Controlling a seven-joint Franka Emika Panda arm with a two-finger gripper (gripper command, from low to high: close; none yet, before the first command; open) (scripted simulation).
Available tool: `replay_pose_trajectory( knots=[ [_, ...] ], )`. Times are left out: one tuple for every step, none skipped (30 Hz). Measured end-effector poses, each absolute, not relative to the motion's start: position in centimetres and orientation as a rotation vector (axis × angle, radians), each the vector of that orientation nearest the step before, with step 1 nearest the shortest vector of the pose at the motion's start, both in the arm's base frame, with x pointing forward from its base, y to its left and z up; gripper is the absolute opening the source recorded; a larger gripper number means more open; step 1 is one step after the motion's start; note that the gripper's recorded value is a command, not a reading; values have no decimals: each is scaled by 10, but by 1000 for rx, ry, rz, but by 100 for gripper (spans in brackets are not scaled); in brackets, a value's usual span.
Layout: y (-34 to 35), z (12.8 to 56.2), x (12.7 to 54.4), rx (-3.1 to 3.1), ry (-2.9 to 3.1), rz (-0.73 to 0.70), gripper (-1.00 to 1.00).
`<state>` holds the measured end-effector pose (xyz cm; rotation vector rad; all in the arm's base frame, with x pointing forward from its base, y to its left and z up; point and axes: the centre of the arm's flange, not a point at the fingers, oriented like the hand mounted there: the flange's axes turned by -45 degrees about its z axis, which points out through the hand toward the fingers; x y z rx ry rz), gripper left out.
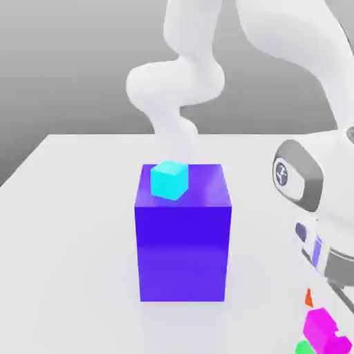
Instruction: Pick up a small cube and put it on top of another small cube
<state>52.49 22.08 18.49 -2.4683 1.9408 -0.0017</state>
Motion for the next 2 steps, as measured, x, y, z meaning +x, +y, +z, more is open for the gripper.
replay_pose_trajectory(
  knots=[
    [221,185,525,-2468,1941,-2,100],
    [221,185,525,-2468,1941,-2,100]
  ],
)
